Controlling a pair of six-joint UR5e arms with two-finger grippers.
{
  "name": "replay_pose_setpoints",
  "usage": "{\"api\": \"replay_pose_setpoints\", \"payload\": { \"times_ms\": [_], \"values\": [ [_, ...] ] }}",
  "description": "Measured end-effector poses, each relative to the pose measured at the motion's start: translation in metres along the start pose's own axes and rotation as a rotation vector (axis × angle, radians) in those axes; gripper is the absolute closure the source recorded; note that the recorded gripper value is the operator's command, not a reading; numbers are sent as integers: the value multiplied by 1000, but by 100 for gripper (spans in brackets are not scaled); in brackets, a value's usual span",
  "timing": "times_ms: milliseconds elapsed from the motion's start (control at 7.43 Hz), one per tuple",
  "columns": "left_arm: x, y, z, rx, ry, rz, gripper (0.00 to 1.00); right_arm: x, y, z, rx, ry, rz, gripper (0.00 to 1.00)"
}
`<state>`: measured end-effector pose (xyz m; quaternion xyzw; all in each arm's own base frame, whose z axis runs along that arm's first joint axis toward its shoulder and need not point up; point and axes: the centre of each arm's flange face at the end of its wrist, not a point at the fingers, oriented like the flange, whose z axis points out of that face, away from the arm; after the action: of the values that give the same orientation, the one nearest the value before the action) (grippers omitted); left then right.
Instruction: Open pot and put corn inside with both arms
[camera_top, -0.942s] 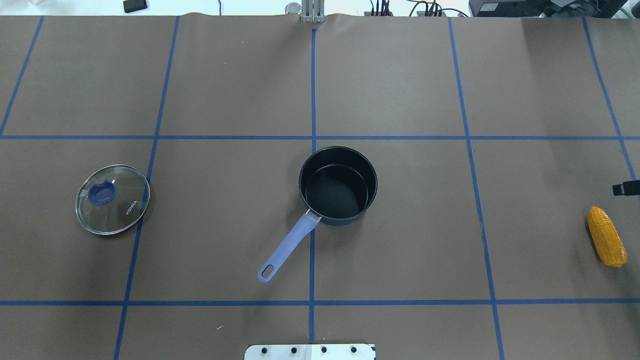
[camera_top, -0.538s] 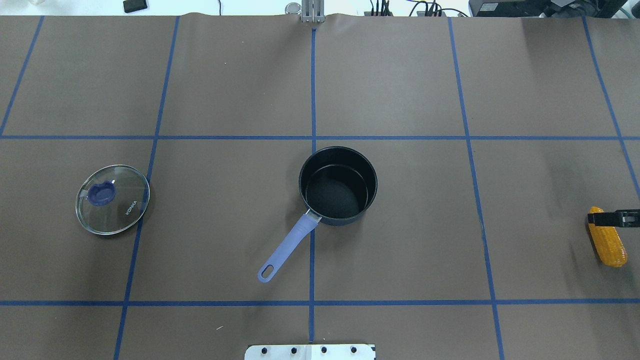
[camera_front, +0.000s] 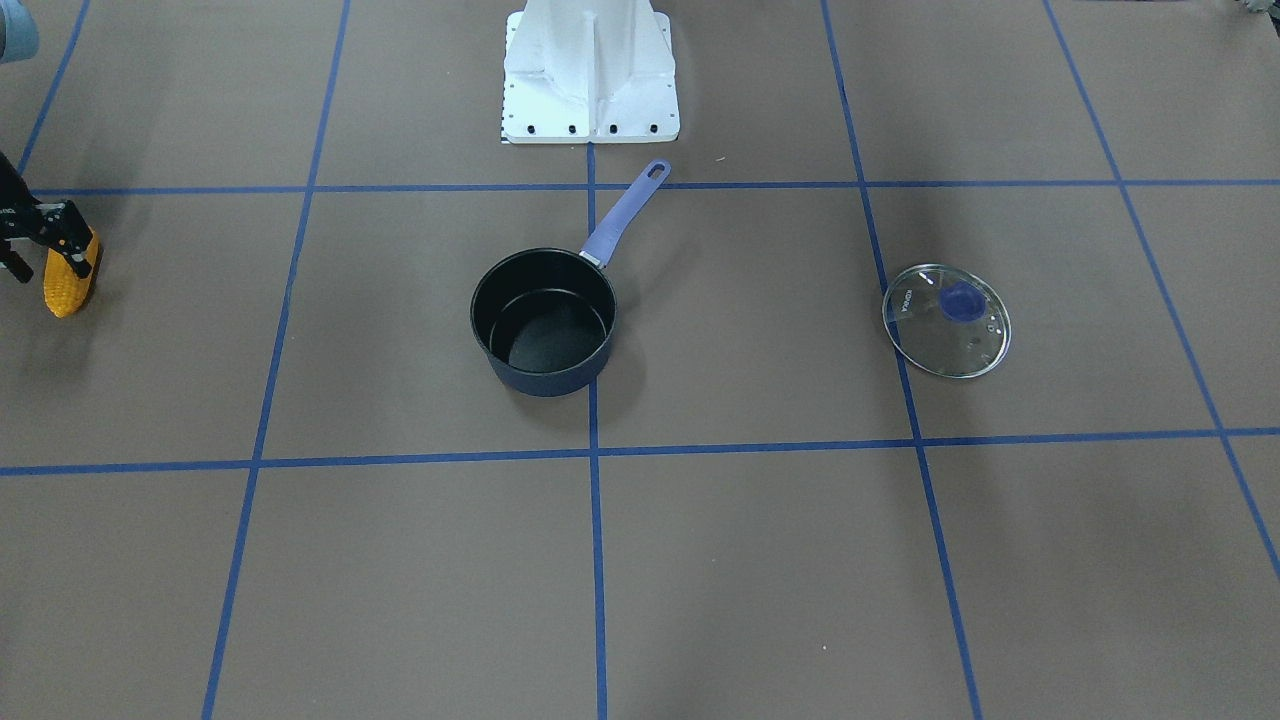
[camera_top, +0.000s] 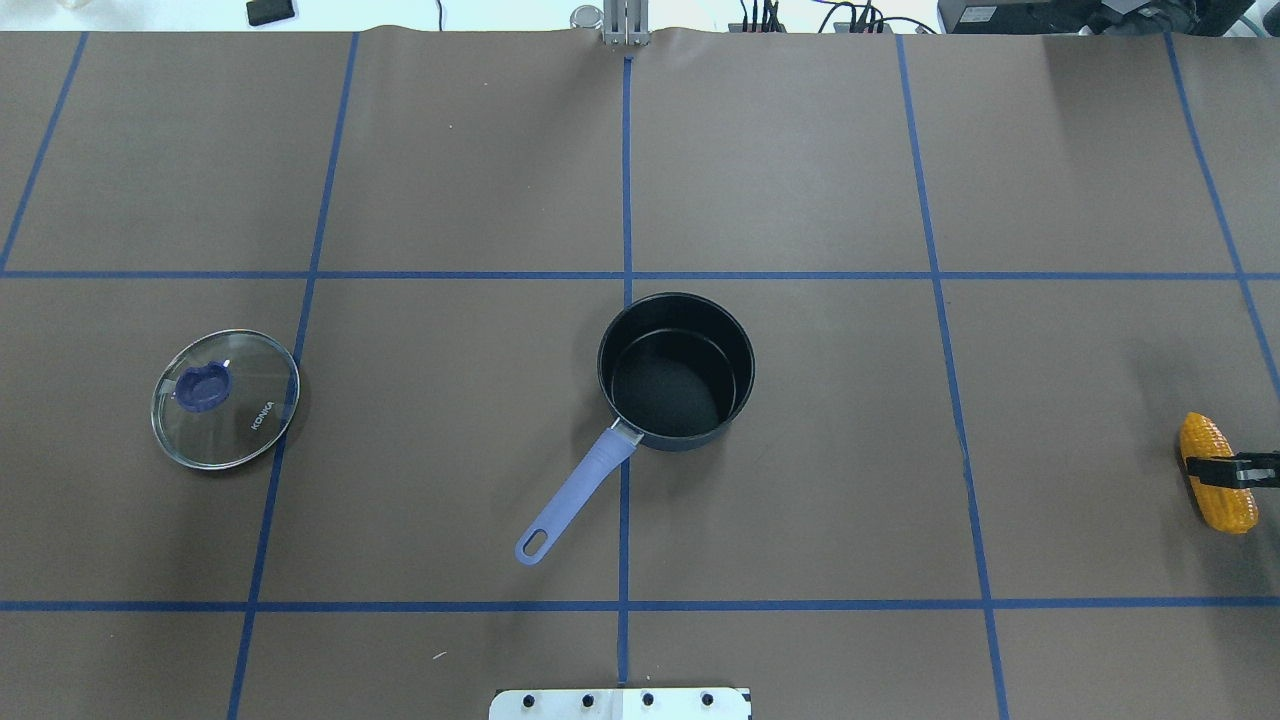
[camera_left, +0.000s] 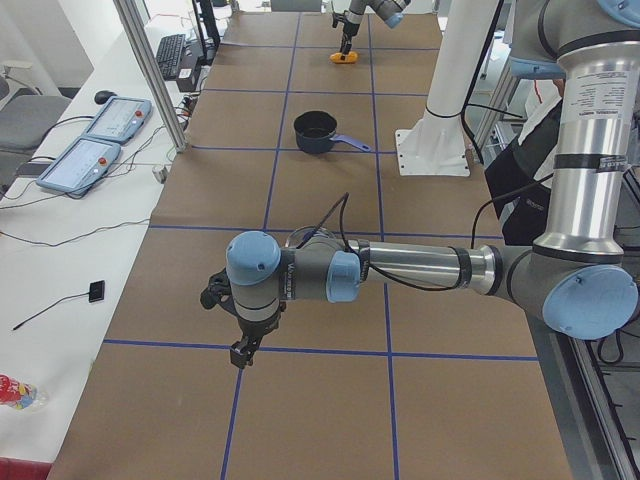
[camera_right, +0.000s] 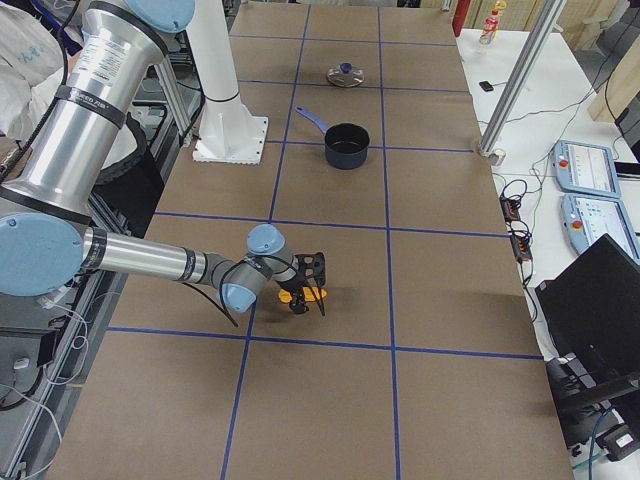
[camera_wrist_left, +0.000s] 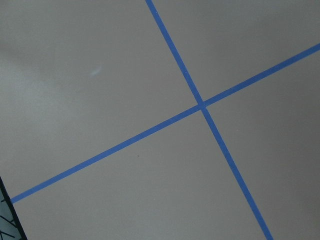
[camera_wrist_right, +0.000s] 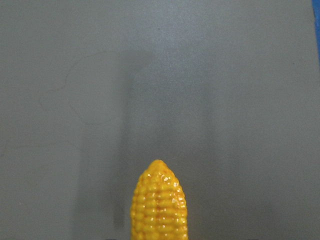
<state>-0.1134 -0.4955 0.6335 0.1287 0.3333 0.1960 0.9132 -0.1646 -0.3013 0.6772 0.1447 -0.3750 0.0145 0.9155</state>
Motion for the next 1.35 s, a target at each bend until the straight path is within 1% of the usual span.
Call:
{"api": "replay_pose_setpoints", "payload": {
  "times_ms": [135,269,404,538,673,808,942,1077,1212,1346],
  "values": [
    [0,1,1,-1,1,-1,2,-6,-2,-1,2,-13,-9,100],
    [0,2,1,-2,2,-1,2,-21,-9,-9,7,-47,-17,100],
    [0,3,2,-3,3,-3,2,-39,-24,-22,5,-95,-9,100],
    [-1,3,3,-5,3,-5,2,-62,-56,-33,3,-142,12,100],
    [-2,4,4,-6,4,-7,2,-97,-99,-34,6,-164,30,100],
    [-2,4,5,-8,5,-9,2,-142,-148,-30,4,-156,47,100],
    [-3,5,5,-9,6,-11,2,-195,-192,-29,-2,-130,68,100],
    [-3,6,6,-11,7,-12,2,-265,-227,-29,-10,-97,109,100],
    [-3,8,8,-13,8,-15,2,-346,-249,-34,-21,-51,172,100],
    [-4,11,10,-17,10,-19,2,-430,-264,-52,-38,9,237,100]
  ]
}}
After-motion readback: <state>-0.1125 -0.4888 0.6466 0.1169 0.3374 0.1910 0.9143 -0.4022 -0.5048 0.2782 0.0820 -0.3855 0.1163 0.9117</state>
